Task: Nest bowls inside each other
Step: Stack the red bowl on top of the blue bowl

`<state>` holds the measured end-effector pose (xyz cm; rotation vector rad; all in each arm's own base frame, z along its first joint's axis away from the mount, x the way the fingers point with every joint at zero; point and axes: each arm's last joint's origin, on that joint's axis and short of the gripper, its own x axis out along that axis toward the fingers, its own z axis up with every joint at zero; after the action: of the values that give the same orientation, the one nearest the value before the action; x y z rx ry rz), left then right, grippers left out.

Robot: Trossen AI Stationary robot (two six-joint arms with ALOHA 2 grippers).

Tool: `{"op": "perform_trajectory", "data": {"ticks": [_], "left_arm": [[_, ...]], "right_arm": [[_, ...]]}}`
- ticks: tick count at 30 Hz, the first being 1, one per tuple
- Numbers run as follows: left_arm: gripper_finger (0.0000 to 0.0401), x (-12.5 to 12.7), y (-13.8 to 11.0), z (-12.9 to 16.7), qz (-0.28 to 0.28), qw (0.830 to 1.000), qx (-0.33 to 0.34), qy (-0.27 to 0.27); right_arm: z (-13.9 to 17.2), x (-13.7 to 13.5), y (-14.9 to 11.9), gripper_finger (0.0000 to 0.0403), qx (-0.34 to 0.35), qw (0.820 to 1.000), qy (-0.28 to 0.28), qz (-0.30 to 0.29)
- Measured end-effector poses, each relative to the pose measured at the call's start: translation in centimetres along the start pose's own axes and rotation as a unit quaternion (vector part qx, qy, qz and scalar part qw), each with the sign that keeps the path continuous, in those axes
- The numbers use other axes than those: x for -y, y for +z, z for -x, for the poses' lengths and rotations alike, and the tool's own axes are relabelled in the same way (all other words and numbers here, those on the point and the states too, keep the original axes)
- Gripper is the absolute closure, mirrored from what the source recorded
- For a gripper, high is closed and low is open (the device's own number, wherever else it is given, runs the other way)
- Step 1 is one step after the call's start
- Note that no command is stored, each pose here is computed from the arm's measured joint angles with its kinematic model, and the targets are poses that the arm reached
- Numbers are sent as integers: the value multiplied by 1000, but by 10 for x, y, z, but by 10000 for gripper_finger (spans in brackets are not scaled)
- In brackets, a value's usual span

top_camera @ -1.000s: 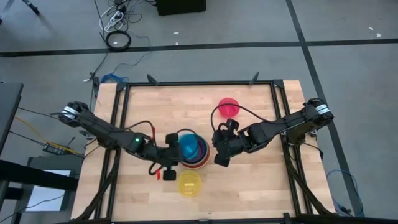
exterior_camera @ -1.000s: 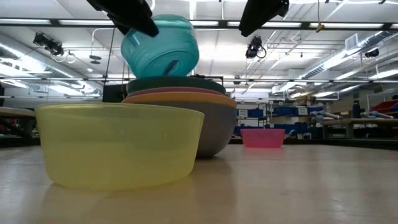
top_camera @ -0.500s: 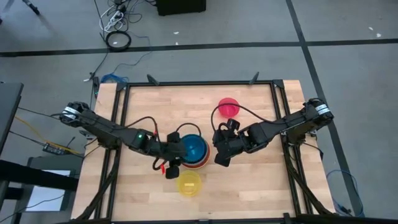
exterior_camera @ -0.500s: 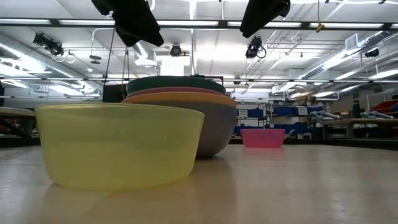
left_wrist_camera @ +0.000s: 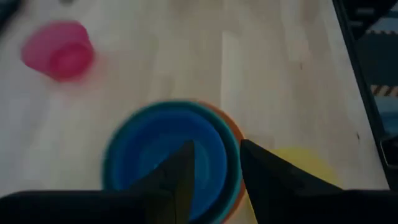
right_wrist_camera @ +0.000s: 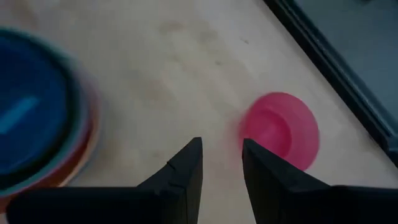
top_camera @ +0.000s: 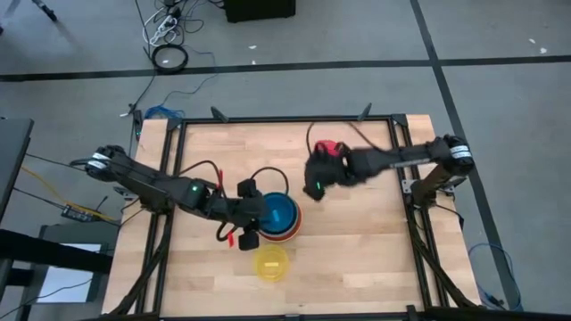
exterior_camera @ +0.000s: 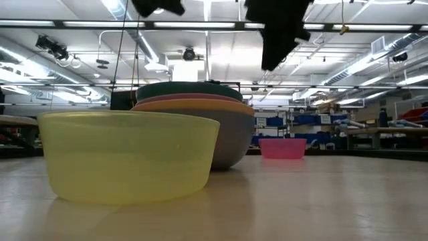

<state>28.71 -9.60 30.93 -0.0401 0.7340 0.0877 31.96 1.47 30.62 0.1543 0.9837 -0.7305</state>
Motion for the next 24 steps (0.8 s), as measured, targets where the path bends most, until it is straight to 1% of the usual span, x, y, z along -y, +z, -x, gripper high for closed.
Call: {"op": "perform_trajectory", "data": {"ticks": [3, 5, 8, 11, 14, 17, 24], "left_arm": [[264, -1, 11, 11, -12, 1000, 8, 8], [264, -1, 16, 16, -20, 1000, 10, 11], [264, -1, 20, 20, -22, 1000, 14, 16], [264, -2, 18, 19, -27, 999, 6, 24], [264, -3, 16, 19, -30, 999, -2, 30], [264, -4, 14, 18, -32, 999, -5, 40], [264, -4, 14, 18, -32, 998, -4, 45]], "right_arm": [[-21, 28, 14, 301, -31, 999, -5, -21], [-34, 46, 22, 298, -53, 998, 6, -39], [-55, 67, 30, 290, -72, 994, 53, -66], [-74, 81, 33, 276, -68, 989, 100, -84], [-91, 89, 29, 261, -63, 986, 117, -101], [-104, 93, 21, 250, -68, 985, 112, -110], [-131, 92, -9, 252, -87, 983, 106, -124]]}}
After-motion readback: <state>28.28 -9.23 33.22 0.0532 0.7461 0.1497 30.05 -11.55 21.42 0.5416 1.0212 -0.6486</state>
